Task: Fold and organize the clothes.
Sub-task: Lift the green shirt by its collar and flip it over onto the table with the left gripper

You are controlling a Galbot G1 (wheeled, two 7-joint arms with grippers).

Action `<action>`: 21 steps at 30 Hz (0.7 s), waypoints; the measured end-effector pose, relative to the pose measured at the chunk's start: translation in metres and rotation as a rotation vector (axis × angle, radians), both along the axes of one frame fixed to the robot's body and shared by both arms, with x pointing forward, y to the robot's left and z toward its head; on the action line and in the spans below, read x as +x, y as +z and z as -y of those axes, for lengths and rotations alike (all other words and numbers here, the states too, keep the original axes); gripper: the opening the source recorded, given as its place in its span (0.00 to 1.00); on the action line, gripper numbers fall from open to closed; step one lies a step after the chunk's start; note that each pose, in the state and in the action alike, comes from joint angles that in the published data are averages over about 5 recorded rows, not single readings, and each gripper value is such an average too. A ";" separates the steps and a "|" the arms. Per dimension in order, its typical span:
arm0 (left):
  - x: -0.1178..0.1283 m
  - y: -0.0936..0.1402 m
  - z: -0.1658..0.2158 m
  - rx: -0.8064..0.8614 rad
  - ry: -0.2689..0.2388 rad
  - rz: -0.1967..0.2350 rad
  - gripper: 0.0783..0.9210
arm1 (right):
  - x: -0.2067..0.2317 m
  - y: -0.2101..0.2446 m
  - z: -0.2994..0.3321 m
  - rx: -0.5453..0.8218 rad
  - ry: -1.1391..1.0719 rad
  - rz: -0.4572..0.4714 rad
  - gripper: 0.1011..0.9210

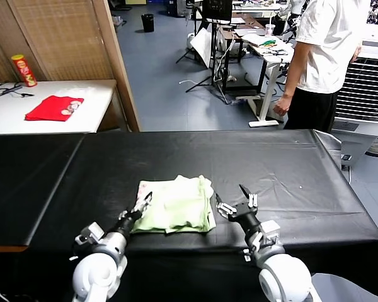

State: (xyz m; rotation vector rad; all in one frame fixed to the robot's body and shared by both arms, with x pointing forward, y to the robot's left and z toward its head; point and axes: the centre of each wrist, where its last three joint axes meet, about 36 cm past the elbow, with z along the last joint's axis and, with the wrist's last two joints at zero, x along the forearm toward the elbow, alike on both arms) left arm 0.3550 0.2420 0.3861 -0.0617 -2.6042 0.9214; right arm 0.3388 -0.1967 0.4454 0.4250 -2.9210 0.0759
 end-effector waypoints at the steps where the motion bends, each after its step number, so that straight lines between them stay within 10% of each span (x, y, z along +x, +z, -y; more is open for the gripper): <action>1: 0.000 -0.002 -0.001 0.000 0.003 -0.003 0.77 | 0.000 0.000 0.000 0.001 0.001 0.000 0.85; 12: -0.002 -0.012 -0.004 -0.013 0.022 -0.030 0.11 | 0.000 0.000 0.000 0.002 0.002 0.001 0.85; 21: 0.002 0.009 -0.021 0.213 0.044 0.013 0.09 | 0.000 -0.002 0.007 -0.038 -0.028 0.007 0.85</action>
